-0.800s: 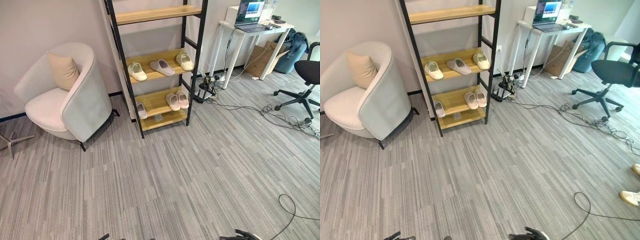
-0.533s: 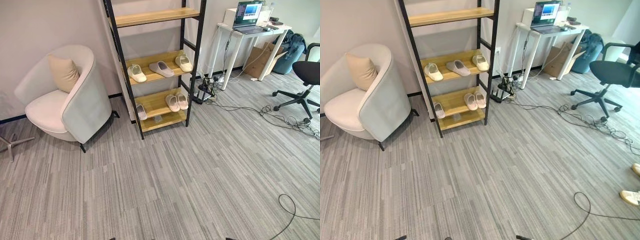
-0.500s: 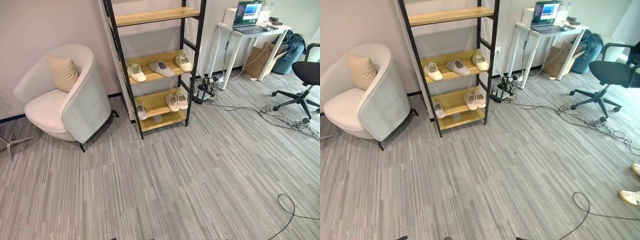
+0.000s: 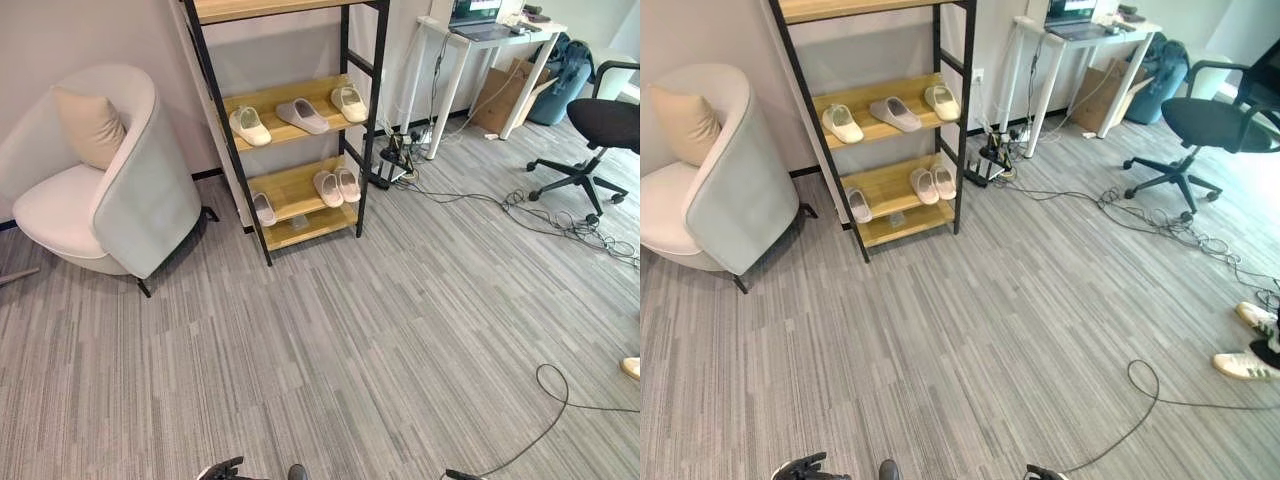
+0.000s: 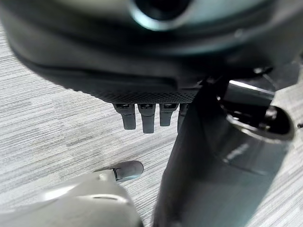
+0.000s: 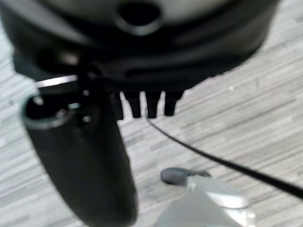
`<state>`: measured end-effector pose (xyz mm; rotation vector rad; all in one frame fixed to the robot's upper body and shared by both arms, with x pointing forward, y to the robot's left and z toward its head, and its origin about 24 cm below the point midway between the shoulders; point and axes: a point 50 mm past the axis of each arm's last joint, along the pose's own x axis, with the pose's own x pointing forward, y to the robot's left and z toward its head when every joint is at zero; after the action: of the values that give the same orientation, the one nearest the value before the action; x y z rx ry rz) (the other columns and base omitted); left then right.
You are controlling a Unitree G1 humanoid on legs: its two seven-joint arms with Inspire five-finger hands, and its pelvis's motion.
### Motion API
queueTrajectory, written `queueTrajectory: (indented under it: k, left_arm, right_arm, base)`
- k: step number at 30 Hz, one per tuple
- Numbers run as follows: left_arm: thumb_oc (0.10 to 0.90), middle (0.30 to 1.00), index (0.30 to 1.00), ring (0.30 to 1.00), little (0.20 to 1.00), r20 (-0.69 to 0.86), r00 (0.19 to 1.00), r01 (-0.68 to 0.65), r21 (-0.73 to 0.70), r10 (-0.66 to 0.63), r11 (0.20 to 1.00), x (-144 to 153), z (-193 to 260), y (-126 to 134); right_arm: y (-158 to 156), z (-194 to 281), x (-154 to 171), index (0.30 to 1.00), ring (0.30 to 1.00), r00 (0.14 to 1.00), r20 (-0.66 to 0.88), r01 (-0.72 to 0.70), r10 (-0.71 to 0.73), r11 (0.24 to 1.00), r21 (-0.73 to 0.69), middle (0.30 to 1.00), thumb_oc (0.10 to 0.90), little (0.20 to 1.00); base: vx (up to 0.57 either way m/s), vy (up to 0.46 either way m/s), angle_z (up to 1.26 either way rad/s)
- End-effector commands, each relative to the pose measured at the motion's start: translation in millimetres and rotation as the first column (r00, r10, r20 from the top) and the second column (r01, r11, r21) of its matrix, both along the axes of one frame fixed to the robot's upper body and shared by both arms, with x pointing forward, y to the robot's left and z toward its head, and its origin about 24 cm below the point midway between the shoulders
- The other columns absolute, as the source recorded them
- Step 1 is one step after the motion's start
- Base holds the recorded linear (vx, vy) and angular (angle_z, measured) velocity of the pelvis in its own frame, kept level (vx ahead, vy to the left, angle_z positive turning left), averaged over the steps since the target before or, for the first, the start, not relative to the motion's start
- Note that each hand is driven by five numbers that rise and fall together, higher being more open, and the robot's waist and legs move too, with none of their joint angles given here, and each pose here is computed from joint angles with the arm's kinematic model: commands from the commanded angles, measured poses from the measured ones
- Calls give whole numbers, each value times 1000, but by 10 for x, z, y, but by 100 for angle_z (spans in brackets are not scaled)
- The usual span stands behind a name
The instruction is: Arrange the slippers neatly on the shoe rack.
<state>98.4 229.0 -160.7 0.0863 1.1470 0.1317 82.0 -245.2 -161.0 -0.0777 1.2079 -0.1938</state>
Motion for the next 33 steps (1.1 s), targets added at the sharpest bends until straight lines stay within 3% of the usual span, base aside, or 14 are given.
queueTrajectory:
  k: [1,3,10,13,18,24,33]
  left_arm:
    - [800,900,900,900,900,55,994,93,-49,-90,994,207,2,-315]
    - [800,900,900,900,900,24,992,122,-51,-121,991,115,-34,-376]
    - [800,900,900,900,900,-94,992,88,-27,-90,996,-220,-99,-235]
    - [800,900,900,900,900,-180,984,3,-3,-3,1000,-513,-118,-82]
    - [800,900,900,900,900,-142,990,-18,25,21,1000,-442,-74,71]
    - [800,900,900,900,900,-13,968,-248,40,249,968,-205,42,356]
    - [800,900,900,900,900,-23,988,-152,31,153,988,-167,5,199]
  right_arm:
    - [-332,69,-186,900,900,998,-40,37,-40,995,-87,900,800,900]
    - [-371,88,-156,900,900,999,-39,5,-9,995,-104,900,800,900]
    - [-298,138,168,900,900,991,25,-127,130,985,-115,900,800,900]
    - [-133,121,302,900,900,977,41,-205,209,975,-86,900,800,900]
    - [-14,81,271,900,900,973,40,-227,229,973,-45,900,800,900]
    - [45,68,257,900,900,981,64,-181,181,983,-11,900,800,900]
    - [28,13,33,900,900,988,0,-157,157,988,4,900,800,900]
  base:
    - [118,-209,-17]
    - [288,-113,1]
    - [391,-8,-45]
    - [516,92,-59]
    - [456,146,-50]
    - [391,170,25]
    - [473,-13,102]
